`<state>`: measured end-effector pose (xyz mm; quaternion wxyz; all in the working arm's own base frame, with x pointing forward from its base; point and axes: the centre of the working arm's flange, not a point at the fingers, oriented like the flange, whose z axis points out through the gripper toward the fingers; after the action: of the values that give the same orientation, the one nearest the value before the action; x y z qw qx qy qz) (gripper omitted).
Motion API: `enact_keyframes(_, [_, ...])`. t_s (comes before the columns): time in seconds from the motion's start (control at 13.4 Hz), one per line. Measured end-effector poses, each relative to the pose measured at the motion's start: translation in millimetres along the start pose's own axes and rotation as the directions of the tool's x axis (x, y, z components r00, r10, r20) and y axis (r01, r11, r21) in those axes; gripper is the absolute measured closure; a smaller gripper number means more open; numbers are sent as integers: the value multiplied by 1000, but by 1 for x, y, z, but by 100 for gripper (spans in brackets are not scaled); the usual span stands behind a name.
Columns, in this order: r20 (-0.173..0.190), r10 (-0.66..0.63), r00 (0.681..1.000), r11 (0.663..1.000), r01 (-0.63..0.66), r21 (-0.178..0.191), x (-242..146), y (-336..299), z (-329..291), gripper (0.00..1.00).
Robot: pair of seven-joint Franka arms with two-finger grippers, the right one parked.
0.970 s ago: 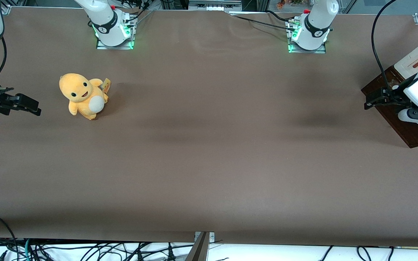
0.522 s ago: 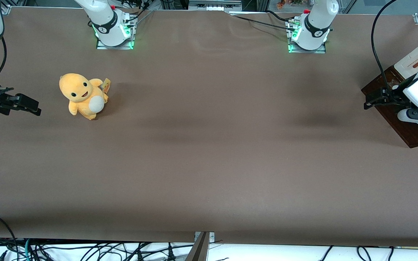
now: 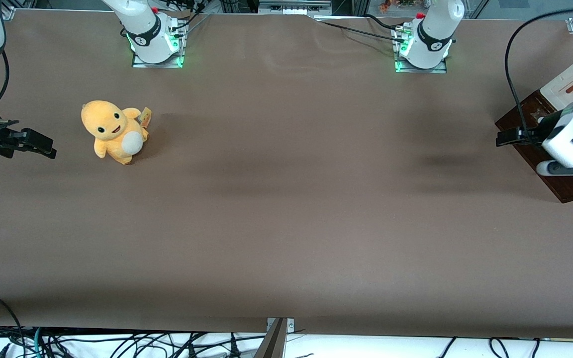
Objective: Open lower drawer with left arm only
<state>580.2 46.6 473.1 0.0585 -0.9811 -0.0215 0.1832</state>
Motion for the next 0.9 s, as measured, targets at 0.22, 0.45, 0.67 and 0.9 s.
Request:
enact_keyframes(0.22, [143,-26,989,978,-5,210,32,-19,60,0])
enact_keyframes(0.45, [258,-100,961,921,-8,390,57,-38,119,0])
enact_keyframes(0.67, [292,-227,929,847,40,530,74,-45,169,0])
enact_keyframes(0.9, [302,-338,891,740,54,670,87,-50,222,0])
